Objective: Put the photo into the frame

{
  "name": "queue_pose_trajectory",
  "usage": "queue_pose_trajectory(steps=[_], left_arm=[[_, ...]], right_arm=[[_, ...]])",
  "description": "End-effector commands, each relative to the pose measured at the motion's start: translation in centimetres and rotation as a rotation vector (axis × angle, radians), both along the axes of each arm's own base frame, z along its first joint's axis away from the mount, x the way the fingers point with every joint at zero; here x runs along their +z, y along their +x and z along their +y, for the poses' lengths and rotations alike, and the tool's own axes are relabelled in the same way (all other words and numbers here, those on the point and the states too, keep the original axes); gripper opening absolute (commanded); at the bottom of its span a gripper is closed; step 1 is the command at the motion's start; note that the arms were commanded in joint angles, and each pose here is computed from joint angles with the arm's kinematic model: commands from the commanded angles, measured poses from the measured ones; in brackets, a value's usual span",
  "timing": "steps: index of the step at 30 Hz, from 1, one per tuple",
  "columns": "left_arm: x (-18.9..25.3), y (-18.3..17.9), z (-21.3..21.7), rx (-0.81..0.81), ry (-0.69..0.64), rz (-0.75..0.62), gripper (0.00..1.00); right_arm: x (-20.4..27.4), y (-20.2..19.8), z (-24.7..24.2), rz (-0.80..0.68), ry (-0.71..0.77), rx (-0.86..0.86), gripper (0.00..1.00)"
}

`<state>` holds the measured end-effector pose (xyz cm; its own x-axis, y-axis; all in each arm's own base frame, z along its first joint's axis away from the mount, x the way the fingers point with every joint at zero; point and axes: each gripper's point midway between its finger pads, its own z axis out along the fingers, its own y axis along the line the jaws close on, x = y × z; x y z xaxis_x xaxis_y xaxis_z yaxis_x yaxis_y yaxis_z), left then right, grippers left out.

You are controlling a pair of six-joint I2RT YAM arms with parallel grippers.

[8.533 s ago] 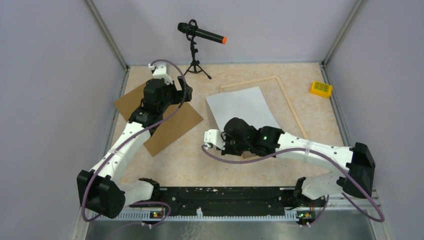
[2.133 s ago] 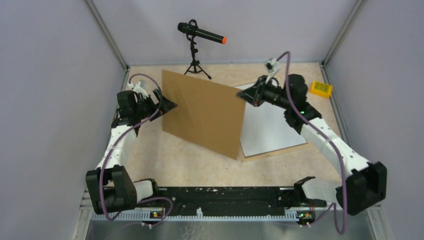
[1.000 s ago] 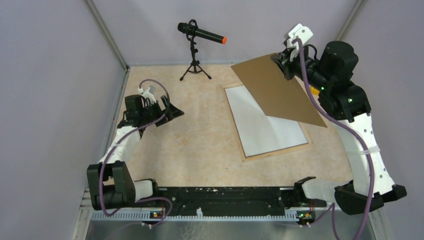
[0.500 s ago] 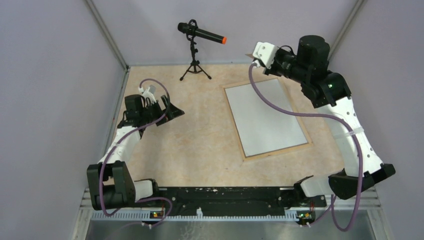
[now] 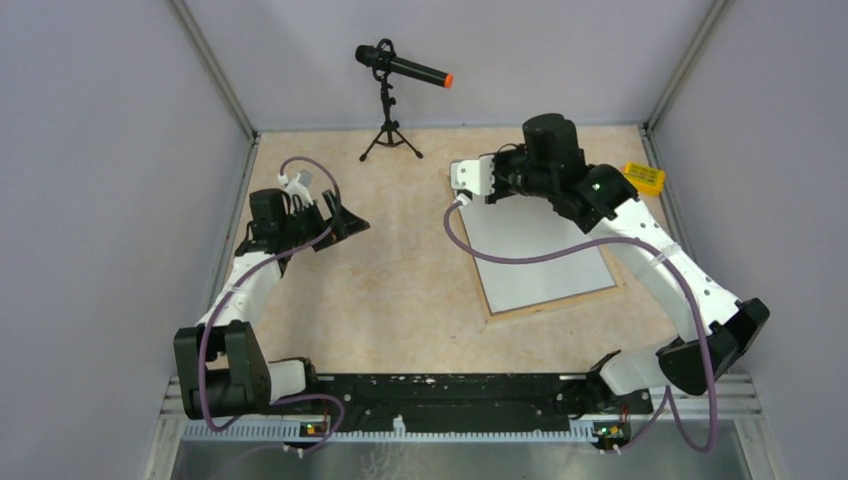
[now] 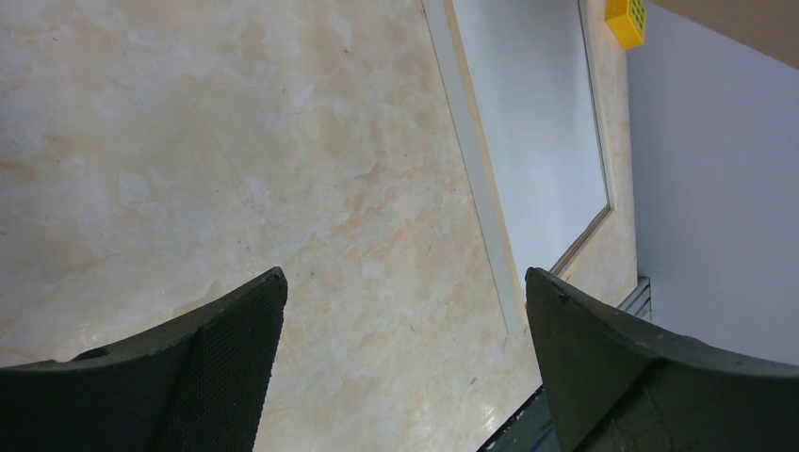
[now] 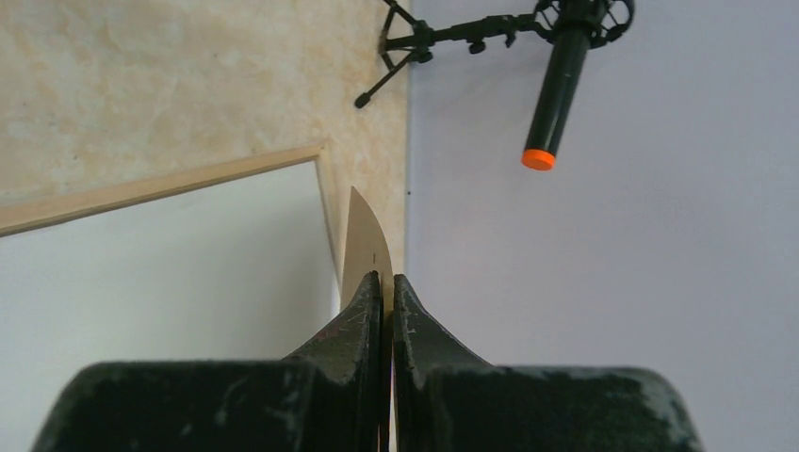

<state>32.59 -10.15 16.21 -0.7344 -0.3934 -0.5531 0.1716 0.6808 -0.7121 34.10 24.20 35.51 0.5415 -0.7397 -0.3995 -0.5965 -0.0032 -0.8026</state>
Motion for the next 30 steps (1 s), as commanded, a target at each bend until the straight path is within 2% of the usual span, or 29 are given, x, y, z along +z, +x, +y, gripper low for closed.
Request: queue_pose_trajectory(steps=[1,13,30], left_arm=[[0.5,0.3,-0.4,-0.024,-0.022,-0.038,0.99],[0.4,0.2,-0.5,-0.027,-0.026,-0.035,0.99],[0.3,0.1,-0.5,-0.028,-0.026,-0.036,0.99]], right_arm=[[3.2,0.1,0.9,-0.192,0.007,0.033,0.0],[-2.3,-3.5,3.4,-0.163,-0.069,0.151,0.0],[-5.4,-6.7,1.3,-0.125,-0.046,0.159,0.0]])
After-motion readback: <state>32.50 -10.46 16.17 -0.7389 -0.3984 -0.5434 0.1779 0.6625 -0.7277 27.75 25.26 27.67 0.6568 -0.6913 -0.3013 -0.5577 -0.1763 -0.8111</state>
